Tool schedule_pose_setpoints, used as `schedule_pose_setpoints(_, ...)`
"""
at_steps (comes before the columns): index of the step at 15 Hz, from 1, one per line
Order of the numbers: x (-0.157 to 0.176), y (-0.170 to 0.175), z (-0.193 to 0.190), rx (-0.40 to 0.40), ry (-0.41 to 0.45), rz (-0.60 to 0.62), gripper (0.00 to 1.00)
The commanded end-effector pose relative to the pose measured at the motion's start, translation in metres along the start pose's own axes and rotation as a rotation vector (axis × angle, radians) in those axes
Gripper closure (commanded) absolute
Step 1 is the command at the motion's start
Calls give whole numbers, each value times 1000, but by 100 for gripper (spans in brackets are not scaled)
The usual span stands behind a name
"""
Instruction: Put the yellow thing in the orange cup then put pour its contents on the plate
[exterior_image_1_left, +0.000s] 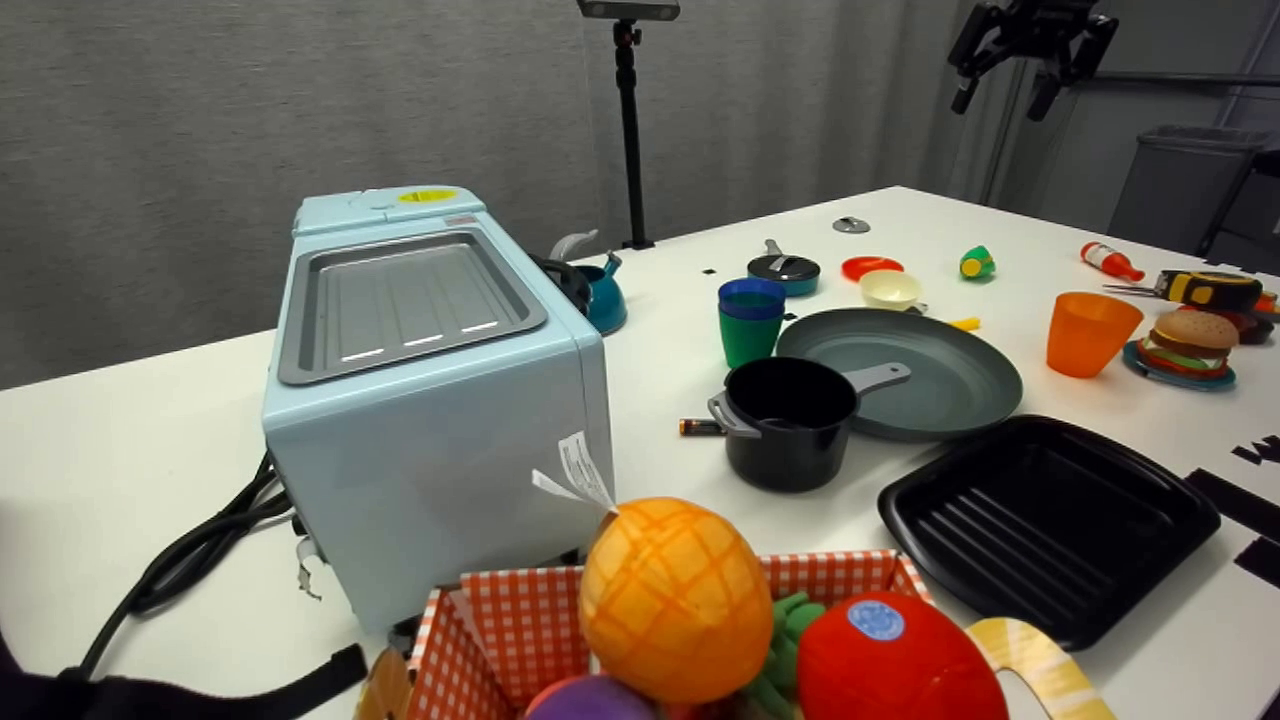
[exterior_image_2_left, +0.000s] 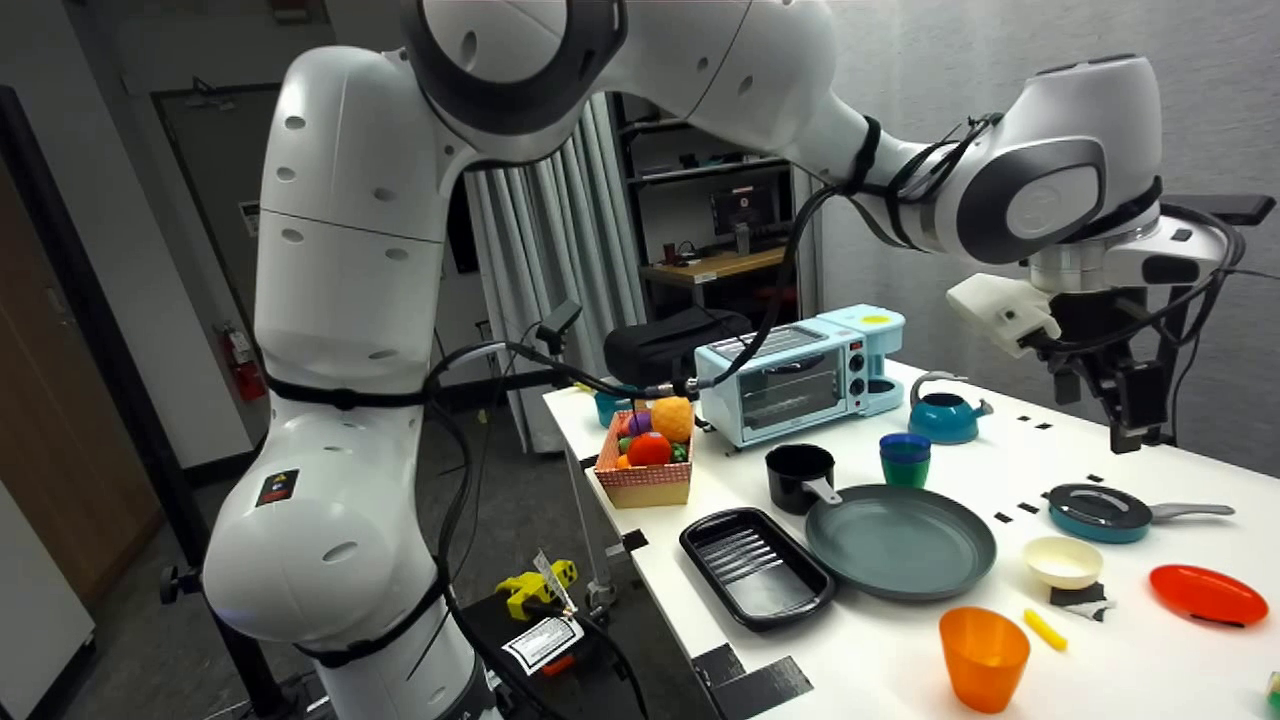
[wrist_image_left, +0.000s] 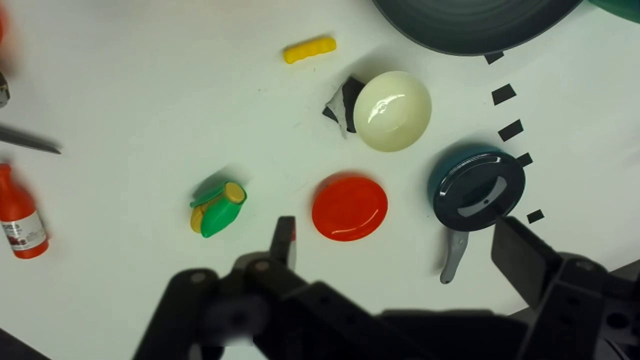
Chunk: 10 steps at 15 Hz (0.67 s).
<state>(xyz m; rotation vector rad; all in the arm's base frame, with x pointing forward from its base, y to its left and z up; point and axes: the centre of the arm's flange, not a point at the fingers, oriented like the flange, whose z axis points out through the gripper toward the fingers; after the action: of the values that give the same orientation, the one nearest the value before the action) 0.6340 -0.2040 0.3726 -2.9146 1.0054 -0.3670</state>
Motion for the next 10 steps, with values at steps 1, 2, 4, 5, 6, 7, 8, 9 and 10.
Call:
schedule_pose_setpoints(1,-11,-6,32,21,32,63,0)
schedule_pose_setpoints(2,-12,-7,40,21,25,75,0)
schedule_pose_setpoints(4,-35,-10,76,14,23,97,0)
schedule_pose_setpoints(5,-44,-11,91,12,19,106,0)
schedule_pose_setpoints(6,-55,-13,105,11,13,115,0)
schedule_pose_setpoints(7,-65,-16,117,11,8,122,0)
schedule_pose_setpoints(8,-76,-18,129,10,2,128,0)
schedule_pose_setpoints(9,-86,-19,138,9,-2,136,0)
schedule_pose_setpoints(10,-92,-19,146,10,-7,146,0)
